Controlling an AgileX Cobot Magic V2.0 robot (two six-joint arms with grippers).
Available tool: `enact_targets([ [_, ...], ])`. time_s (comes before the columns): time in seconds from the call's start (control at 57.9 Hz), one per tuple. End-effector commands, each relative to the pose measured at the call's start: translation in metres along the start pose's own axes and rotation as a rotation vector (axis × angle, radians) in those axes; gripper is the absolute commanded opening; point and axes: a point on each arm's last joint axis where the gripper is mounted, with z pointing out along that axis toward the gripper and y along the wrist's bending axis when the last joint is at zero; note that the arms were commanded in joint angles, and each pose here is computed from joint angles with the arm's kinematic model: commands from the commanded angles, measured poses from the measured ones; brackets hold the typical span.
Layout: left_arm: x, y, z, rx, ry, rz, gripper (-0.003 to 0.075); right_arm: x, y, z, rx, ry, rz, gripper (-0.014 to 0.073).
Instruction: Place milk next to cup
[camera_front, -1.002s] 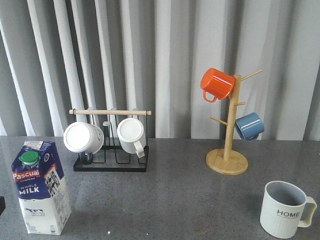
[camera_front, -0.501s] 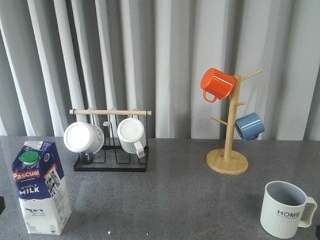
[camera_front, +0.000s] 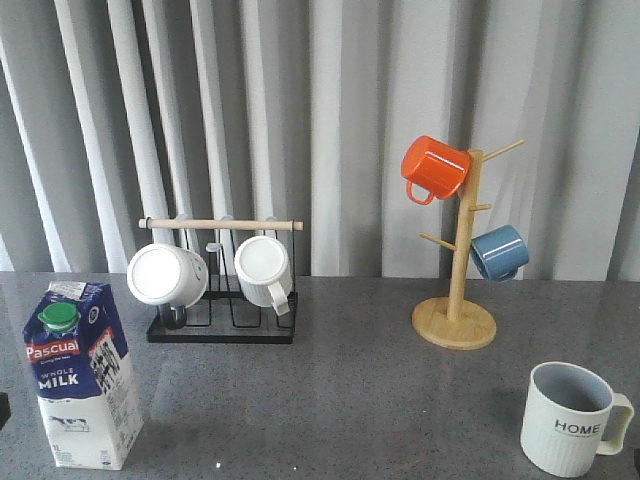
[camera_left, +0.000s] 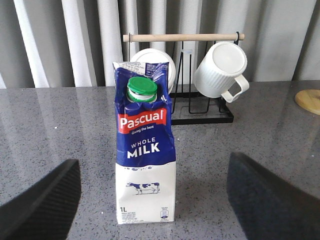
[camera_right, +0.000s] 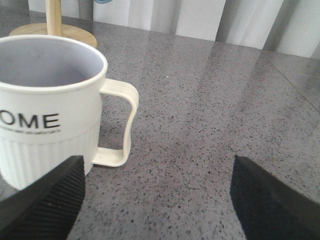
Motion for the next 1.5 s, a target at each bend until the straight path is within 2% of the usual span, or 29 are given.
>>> enact_targets([
  [0.0,-0.02,-0.001,-0.001,0.004,-0.113,-0.016,0.0565,-0.017,-0.01,0.011,0.028,-0.153,0.027,0.0573],
  [0.674,-0.02,-0.001,-0.001,0.004,-0.113,-0.016,0.0565,-0.008,-0.013,0.074,-0.026,-0.127,0.055,0.0573],
  [0.76,-0.02,-0.001,-0.001,0.004,-0.113,-0.016,0.0565,-0.007,-0.014,0.084,-0.029,-0.126,0.054,0.0552],
  [0.812,-0.02,-0.001,-0.001,0.004,-0.113,-0.016,0.0565,-0.008,-0.014,0.089,-0.035,-0.129,0.055,0.051],
  [0.881,-0.02,-0.001,-0.001,0.004,-0.113,-0.016,0.0565,-0.011,-0.013,0.094,-0.049,-0.138,0.053,0.0401],
  [0.915,-0.02,-0.001,-0.001,0.004,-0.113,-0.016,0.0565,-0.012,-0.013,0.095,-0.058,-0.142,0.065,0.0293],
  [0.933,-0.02,-0.001,-0.001,0.004,-0.113,-0.016,0.0565,-0.013,-0.013,0.095,-0.062,-0.14,0.067,0.0272],
  [1.019,-0.02,-0.001,-0.001,0.004,-0.113,-0.016,0.0565,-0.015,-0.01,0.094,-0.1,-0.143,0.097,-0.0004],
  [1.071,-0.02,-0.001,-0.001,0.004,-0.113,-0.016,0.0565,-0.017,-0.006,0.093,-0.132,-0.148,0.124,-0.0016],
  [1.261,-0.02,-0.001,-0.001,0.004,-0.112,-0.016,0.0565,-0.044,0.032,0.083,-0.263,-0.218,0.192,-0.0004],
  [1.399,-0.02,-0.001,-0.001,0.004,-0.112,-0.016,0.0565,-0.07,0.085,0.075,-0.328,-0.225,0.25,-0.0003],
  [1.485,-0.02,-0.001,-0.001,0.004,-0.112,-0.016,0.0565,-0.081,0.12,0.075,-0.344,-0.202,0.236,-0.0003],
])
